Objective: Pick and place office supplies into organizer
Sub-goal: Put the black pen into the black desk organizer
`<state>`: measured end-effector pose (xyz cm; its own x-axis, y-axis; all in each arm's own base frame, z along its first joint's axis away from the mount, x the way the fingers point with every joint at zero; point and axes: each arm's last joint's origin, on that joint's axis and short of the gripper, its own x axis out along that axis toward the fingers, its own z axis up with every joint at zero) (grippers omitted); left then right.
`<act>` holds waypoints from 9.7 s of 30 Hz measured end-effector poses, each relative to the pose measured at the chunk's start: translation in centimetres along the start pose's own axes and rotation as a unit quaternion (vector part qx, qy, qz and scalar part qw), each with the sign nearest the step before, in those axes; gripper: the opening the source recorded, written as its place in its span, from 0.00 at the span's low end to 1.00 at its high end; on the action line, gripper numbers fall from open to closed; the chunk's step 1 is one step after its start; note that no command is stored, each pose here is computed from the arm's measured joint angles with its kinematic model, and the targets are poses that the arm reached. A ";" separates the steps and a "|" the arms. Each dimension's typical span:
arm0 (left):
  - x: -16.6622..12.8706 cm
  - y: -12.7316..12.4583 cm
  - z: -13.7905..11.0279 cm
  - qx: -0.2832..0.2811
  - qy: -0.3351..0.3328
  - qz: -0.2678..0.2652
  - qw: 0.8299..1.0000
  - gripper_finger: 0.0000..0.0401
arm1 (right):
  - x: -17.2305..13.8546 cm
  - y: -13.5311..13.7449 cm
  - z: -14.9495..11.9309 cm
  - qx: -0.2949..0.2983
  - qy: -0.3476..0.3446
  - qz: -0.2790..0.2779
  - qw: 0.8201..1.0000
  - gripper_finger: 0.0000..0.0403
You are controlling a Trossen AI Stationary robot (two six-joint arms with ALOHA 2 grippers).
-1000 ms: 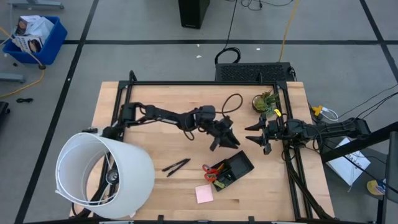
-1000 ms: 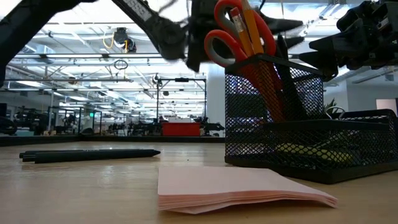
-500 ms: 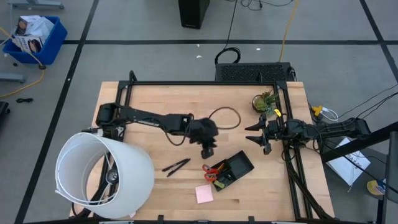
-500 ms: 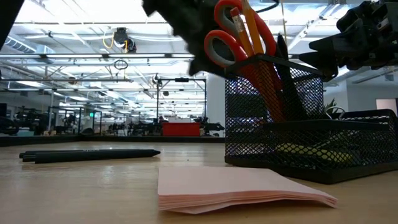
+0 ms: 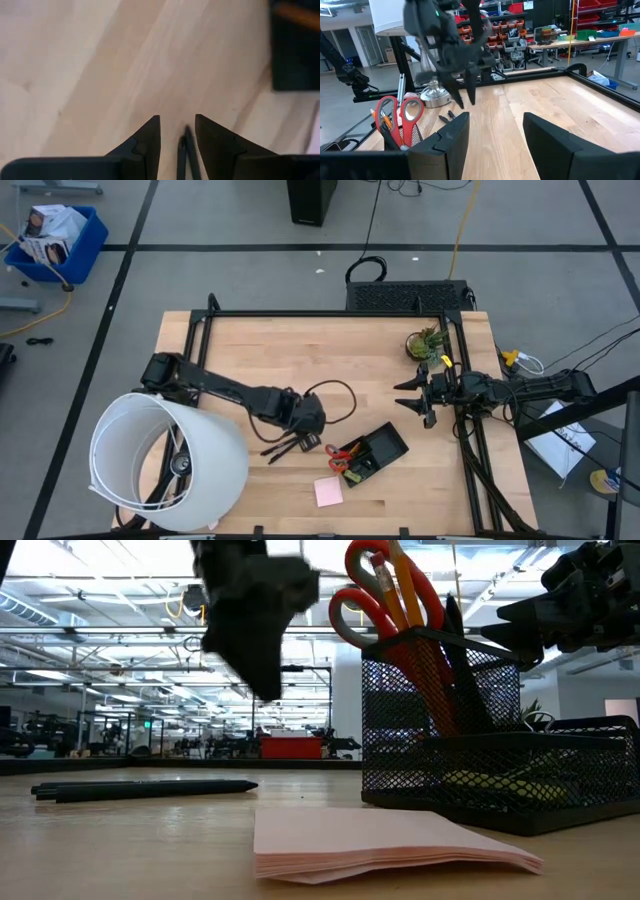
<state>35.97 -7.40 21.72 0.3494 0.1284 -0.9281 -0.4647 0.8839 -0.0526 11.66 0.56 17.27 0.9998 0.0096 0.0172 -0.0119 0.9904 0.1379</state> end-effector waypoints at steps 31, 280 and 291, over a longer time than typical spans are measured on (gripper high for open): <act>3.7 0.2 -3.1 -0.020 0.032 -0.048 0.998 0.32 | 0.0 0.0 0.0 0.000 0.000 0.000 1.000 0.45; 5.7 1.7 -5.2 0.049 0.155 0.034 0.986 0.36 | 0.0 0.0 0.0 0.000 0.001 0.000 1.000 0.45; 5.8 1.6 -5.1 0.045 0.144 0.030 0.988 0.36 | 0.0 0.0 0.0 0.000 0.000 0.000 1.000 0.45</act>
<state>33.14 -7.52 14.38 0.0705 0.0601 -0.9957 -0.3991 0.9165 0.0270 11.66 0.56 17.26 0.9998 0.0095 0.0168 -0.0118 0.9903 0.1383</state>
